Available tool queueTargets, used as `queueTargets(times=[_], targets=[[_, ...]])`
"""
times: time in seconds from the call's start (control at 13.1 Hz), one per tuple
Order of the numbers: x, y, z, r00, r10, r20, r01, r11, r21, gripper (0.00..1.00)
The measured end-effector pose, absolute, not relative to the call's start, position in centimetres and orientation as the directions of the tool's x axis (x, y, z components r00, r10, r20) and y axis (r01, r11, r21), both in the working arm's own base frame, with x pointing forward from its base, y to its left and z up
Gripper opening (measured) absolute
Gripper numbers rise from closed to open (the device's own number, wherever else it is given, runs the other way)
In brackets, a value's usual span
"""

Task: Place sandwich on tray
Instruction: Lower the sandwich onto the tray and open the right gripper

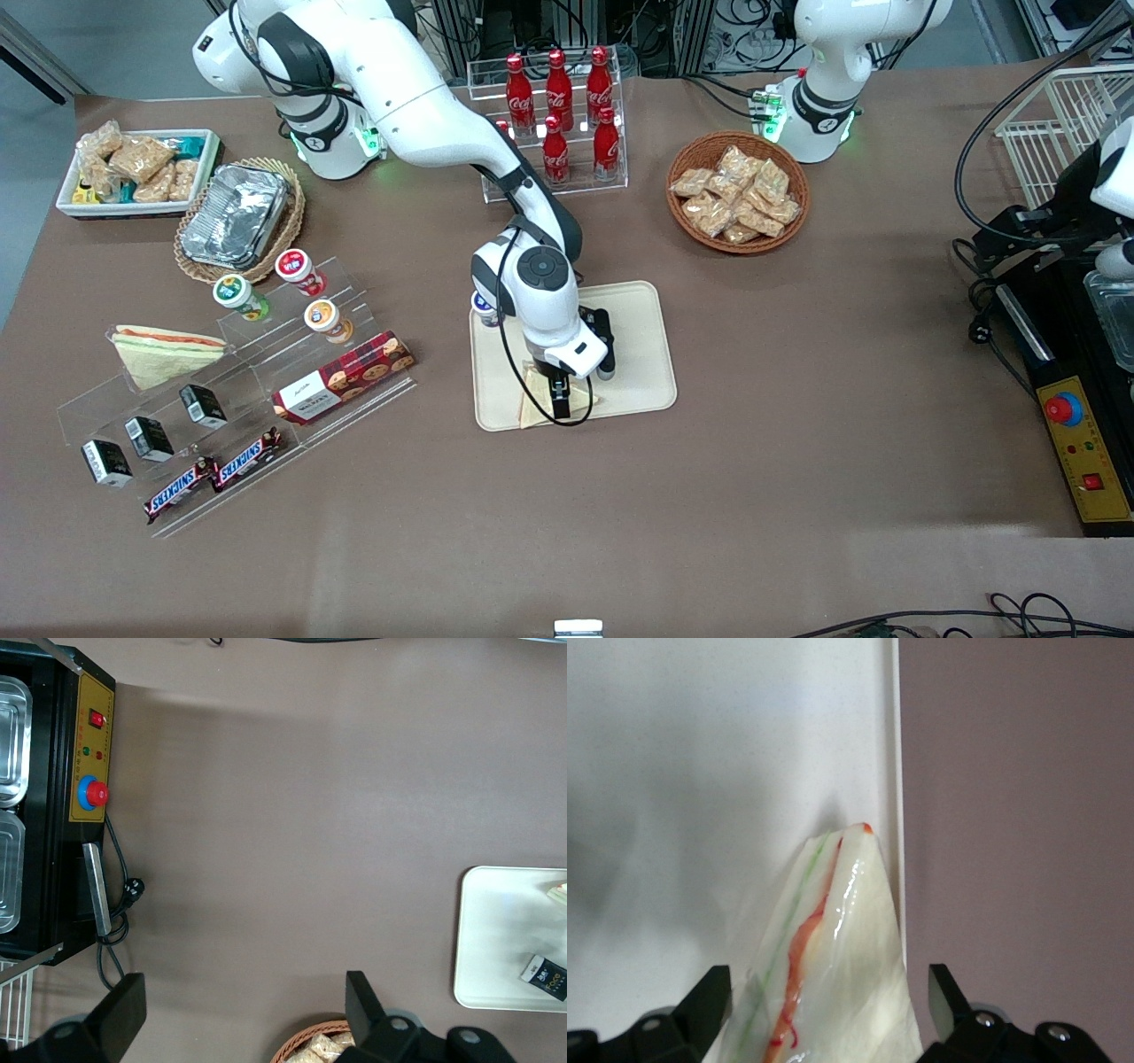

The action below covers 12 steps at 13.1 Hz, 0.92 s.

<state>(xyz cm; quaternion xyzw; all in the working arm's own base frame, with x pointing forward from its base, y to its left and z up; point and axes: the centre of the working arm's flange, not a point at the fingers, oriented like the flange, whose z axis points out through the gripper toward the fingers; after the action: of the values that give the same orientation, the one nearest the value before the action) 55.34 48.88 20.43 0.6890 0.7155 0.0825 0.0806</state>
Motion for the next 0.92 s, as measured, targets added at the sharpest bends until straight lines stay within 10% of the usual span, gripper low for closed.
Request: queueTargets(times=[0.92], targets=[[55.1,48.1,24.7,0.149,0.988,0.043,0.987,-0.151,0.049,0.99]])
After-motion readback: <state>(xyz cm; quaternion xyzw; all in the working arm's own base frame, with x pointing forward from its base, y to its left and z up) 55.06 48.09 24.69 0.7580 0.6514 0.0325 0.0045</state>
